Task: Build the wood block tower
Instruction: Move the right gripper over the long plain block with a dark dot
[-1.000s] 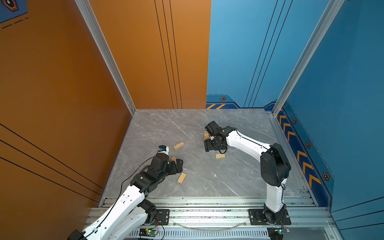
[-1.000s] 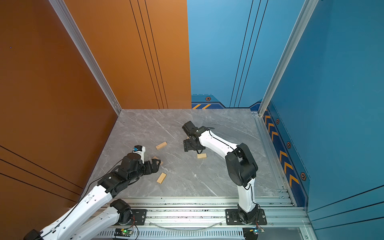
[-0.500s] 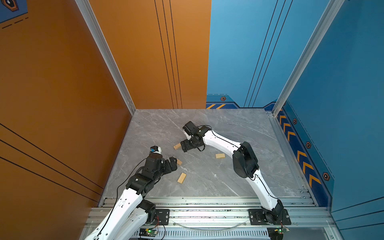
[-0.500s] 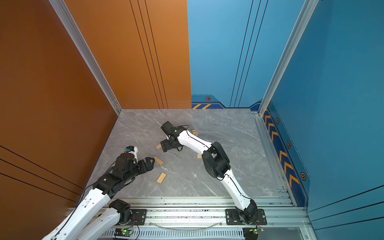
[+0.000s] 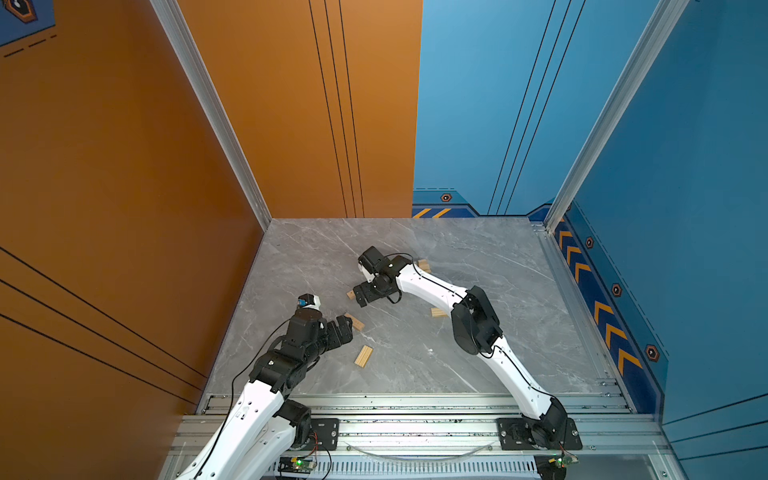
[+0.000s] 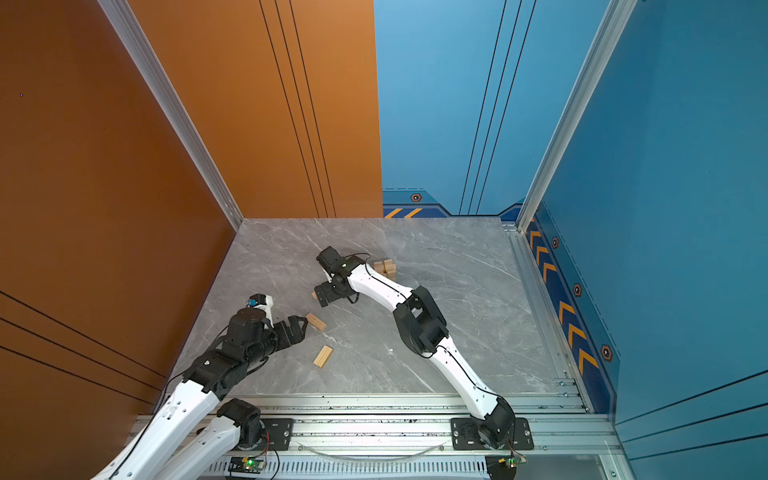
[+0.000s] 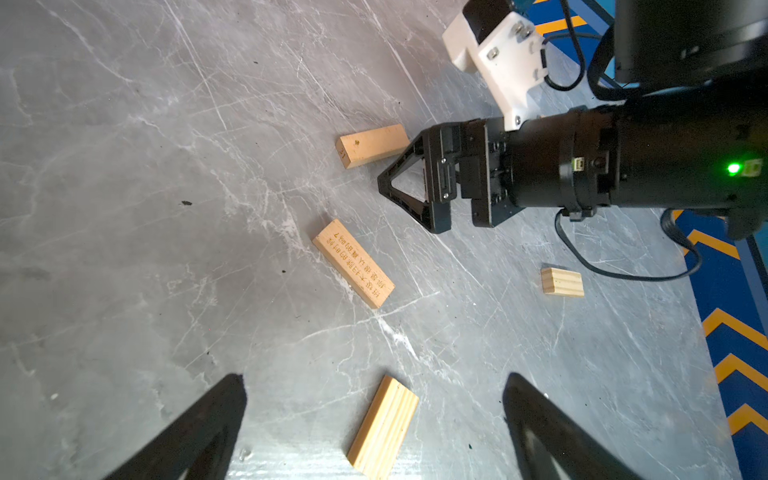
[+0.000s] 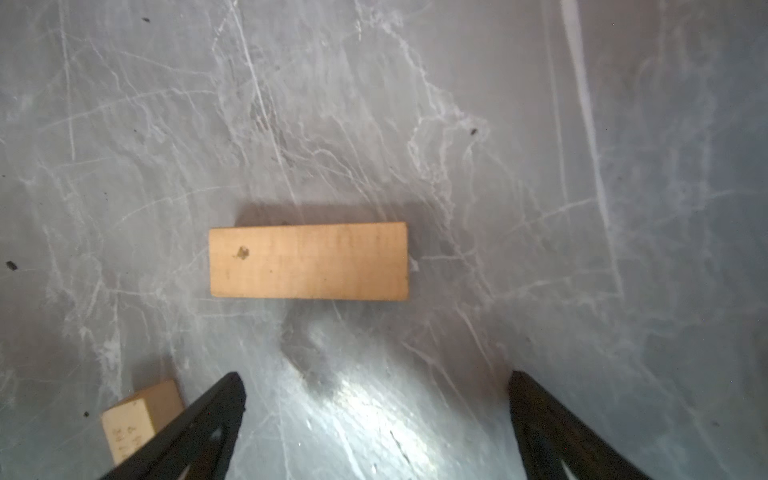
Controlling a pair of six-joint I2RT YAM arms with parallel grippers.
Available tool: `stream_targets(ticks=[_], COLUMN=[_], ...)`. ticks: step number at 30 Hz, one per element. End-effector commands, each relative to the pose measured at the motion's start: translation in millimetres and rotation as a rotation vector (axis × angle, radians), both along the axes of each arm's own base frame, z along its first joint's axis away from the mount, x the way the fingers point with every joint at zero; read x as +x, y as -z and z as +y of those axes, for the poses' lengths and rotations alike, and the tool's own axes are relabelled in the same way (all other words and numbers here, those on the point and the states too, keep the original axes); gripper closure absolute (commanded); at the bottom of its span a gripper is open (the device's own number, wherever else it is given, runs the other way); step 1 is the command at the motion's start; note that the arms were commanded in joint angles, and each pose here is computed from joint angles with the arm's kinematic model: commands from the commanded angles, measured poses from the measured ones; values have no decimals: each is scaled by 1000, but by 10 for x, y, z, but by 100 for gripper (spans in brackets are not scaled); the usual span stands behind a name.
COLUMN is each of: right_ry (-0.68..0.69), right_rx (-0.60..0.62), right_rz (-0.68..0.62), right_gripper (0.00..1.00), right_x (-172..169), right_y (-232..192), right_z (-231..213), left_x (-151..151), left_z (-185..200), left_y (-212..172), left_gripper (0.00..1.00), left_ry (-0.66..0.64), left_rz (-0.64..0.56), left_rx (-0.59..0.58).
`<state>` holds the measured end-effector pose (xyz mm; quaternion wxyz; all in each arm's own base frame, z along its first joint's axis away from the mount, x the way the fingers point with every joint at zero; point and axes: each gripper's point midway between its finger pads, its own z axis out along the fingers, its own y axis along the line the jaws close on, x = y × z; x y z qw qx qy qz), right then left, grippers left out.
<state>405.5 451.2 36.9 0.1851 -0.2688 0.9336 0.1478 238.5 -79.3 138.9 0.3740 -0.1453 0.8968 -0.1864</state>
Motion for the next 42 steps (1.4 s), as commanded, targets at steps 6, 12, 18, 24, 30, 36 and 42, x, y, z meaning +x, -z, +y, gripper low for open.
stream_targets(ticks=[6,12,18,24,30,36,42], right_ry=[-38,-38,-22,-22,-25,-24,-24], right_rx=[4,20,4,-10,-27,-45,-75], right_rz=[-46,-49,-77,-95,-103,-106,-109], right_gripper=[0,0,0,1,6,9,8], right_x=[44,59,97,91,90,78,74], right_y=[92,135,220,318,373,436,468], right_z=[200,291,326,367,366,353,303], left_x=[-14,-26,-40,-44,-46,-60,-61], left_z=[13,44,59,70,64,71,76], left_y=[64,49,59,62,45,48,39], left_gripper=[2,2,2,2,2,2,2], left_ry=[1,-11,-16,-20,-18,-20,-21], left_rz=[16,16,17,16,12,10,5], left_rx=[-11,-9,-7,-5,-11,-12,-11])
